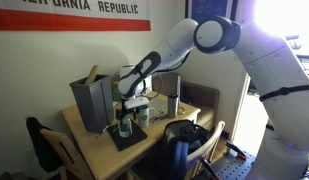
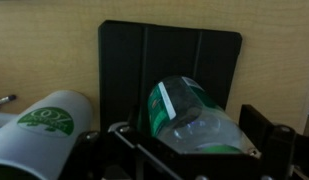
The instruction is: Put the green lid on the bottle and then throw the bottle in the bin
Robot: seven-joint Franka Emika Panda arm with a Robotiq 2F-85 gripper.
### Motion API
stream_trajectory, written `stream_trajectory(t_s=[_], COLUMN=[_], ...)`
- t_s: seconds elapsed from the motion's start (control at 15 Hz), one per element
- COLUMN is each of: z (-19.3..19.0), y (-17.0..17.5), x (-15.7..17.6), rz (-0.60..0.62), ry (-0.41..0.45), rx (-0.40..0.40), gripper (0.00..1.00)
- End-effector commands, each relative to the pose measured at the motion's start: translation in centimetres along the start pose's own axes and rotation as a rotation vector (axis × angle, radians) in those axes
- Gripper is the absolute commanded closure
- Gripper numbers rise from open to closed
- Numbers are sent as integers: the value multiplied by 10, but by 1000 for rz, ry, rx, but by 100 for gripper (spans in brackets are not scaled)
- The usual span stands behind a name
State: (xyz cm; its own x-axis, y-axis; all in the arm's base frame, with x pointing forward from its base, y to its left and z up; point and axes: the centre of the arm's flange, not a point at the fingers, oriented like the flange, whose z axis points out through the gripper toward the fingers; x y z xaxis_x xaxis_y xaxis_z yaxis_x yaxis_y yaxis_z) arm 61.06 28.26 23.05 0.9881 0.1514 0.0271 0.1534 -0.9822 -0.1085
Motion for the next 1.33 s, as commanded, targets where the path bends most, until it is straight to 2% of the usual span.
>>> stream_trajectory(t_s=[0.0,0.53,0.87,1.27], z=[-17,-53,-49,-44], y=[0,-12,-23,-24], x=[1,2,2,7], rz=[-16,-86,-121,-162], ry=[-3,17,23,39], rx=[-31,-13,-13,-51], gripper=[0,0,0,0])
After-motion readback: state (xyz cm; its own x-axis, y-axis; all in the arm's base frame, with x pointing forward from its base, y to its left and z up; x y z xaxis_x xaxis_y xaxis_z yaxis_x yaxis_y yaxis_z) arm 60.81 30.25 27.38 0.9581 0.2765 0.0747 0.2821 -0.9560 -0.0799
